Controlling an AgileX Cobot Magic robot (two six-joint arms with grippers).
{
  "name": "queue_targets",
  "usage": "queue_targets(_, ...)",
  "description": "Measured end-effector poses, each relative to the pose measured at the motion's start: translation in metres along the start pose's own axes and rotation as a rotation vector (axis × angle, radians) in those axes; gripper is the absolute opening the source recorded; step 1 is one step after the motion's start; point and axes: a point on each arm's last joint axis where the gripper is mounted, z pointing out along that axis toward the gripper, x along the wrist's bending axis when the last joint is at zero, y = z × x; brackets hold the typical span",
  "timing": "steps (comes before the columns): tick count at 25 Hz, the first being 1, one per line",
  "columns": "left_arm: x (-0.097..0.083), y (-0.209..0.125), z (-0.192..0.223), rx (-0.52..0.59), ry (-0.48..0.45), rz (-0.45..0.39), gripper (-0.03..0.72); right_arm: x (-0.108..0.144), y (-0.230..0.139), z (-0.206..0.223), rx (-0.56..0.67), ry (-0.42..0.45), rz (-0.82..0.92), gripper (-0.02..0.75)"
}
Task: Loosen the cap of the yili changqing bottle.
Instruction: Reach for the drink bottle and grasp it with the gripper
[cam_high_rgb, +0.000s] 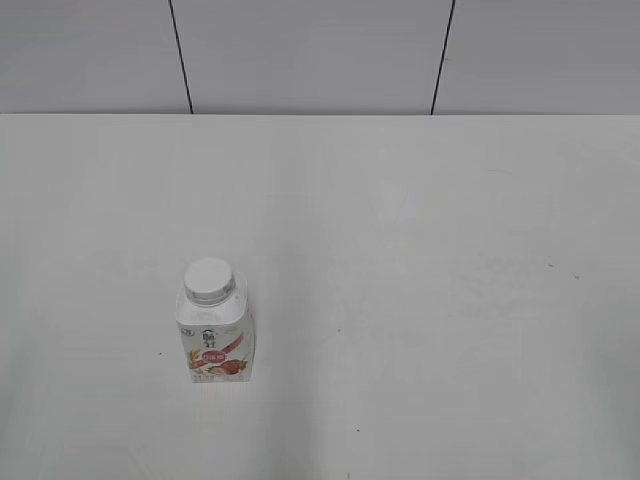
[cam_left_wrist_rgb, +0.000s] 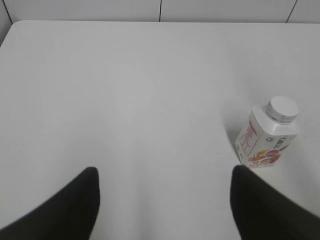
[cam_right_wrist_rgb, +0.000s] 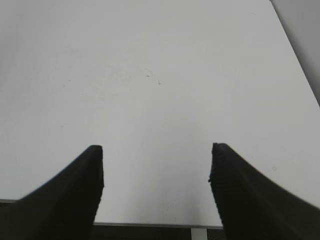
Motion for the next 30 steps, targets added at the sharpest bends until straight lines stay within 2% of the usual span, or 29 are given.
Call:
queue_targets(6,0.0,0.003,-0.002,-0.024,0.0,0.009,0.499,0.0,0.0,0.0,0.0,0.0,0.0,0.529)
queue_targets(12,-0.001,0.029,-0.022,-0.233,-0.011,0.015,0.499,0.0,0.0,0.0,0.0,0.0,0.0,0.529)
queue_targets(19,-0.005,0.055,-0.015,-0.35,-0.041,0.005,0.499,0.0,0.0,0.0,0.0,0.0,0.0,0.529)
queue_targets(24,-0.009,0.071,0.006,-0.319,-0.076,0.11,0.499,0.0,0.0,0.0,0.0,0.0,0.0,0.529)
queue_targets(30,-0.021,0.089,0.036,-0.284,-0.212,0.215,0.499,0.0,0.0,0.0,0.0,0.0,0.0,0.529)
